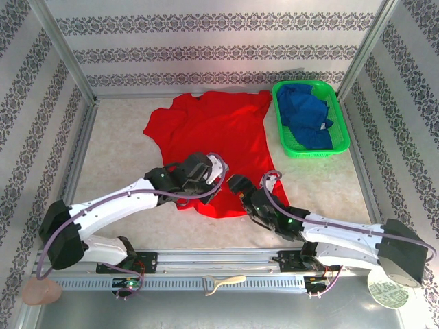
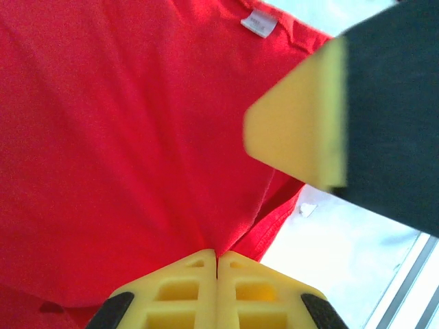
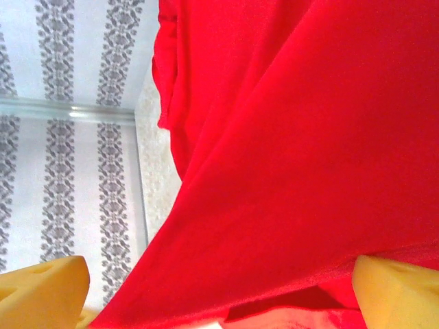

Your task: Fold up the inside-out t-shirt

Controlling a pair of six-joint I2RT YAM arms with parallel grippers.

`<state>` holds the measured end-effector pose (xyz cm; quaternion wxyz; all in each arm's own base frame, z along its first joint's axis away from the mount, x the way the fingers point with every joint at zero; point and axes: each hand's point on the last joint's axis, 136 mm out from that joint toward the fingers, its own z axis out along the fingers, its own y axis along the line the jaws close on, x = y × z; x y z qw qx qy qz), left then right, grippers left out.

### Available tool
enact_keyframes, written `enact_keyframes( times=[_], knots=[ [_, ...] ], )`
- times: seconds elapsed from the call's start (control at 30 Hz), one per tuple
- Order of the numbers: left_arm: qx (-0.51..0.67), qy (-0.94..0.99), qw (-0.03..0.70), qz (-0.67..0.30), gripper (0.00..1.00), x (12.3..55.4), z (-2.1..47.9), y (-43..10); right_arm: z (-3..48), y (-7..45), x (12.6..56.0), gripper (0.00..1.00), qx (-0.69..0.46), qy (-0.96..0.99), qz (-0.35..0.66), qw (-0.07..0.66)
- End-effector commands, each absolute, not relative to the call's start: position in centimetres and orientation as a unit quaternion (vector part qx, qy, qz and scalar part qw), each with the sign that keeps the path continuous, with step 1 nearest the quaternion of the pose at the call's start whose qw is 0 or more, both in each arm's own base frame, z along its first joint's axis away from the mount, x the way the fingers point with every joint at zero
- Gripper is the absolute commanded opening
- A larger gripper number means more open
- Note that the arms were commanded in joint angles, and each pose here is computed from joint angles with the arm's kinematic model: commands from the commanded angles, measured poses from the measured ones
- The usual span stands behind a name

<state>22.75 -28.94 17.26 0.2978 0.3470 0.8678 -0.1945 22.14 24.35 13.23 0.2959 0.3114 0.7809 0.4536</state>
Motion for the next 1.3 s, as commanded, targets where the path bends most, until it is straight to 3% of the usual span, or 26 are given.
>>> enact_keyframes(
  times=[0.0,0.13,0.23,0.27,0.37,0.4,0.43,0.5,0.6,0.8,1.03,1.13,1.17,1.23,1.27],
  knots=[
    [0.344,0.853,0.322,-0.223,0.0,21.9,19.3,-29.7,15.5,25.1,23.8,0.98,0.36,0.73,0.494,0.307],
    [0.353,0.845,0.327,-0.235,0.0,21.2,20.2,-30.1,15.2,26.4,24.4,0.96,0.373,0.718,0.508,0.295],
    [0.362,0.845,0.316,-0.235,0.0,20.8,19.6,-30.1,15.1,26.8,25.2,0.81,0.378,0.709,0.518,0.294],
    [0.366,0.845,0.311,-0.234,0.0,20.6,19.1,-30.0,15.1,26.9,25.5,0.69,0.379,0.707,0.521,0.293],
    [0.367,0.85,0.309,-0.219,0.0,20.6,17.8,-29.4,15.3,26.8,26.1,0.13,0.38,0.7,0.53,0.292],
    [0.365,0.851,0.313,-0.211,0.05,20.7,17.3,-29.1,15.5,26.8,26.2,0.03,0.377,0.699,0.532,0.293],
    [0.364,0.852,0.317,-0.203,0.14,20.9,16.9,-28.8,15.8,26.8,26.3,0.0,0.373,0.699,0.535,0.294],
    [0.36,0.852,0.329,-0.191,0.46,21.2,16.4,-28.3,16.3,26.7,26.2,0.0,0.365,0.701,0.535,0.298],
    [0.36,0.848,0.345,-0.18,0.69,21.4,15.6,-28.0,16.9,26.4,26.2,0.0,0.359,0.701,0.536,0.304],
    [0.404,0.816,0.395,-0.124,0.83,20.7,14.3,-29.3,17.5,26.5,26.2,0.0,0.351,0.702,0.541,0.303],
    [0.384,0.815,0.428,-0.067,0.86,23.0,12.1,-30.3,17.8,26.8,26.1,0.0,0.347,0.701,0.547,0.298],
    [0.368,0.815,0.448,-0.009,0.85,25.2,11.5,-30.2,17.9,26.6,25.9,0.0,0.347,0.699,0.55,0.298],
    [0.361,0.815,0.453,0.009,0.8,26.0,11.3,-30.1,18.1,26.5,25.9,0.0,0.346,0.697,0.552,0.299],
    [0.356,0.815,0.457,0.014,0.4,27.2,11.4,-30.1,18.1,26.1,25.7,0.0,0.346,0.696,0.552,0.303],
    [0.351,0.816,0.46,0.01,0.13,27.8,12.0,-30.1,18.1,25.8,25.6,0.14,0.344,0.695,0.552,0.305]
  ],
)
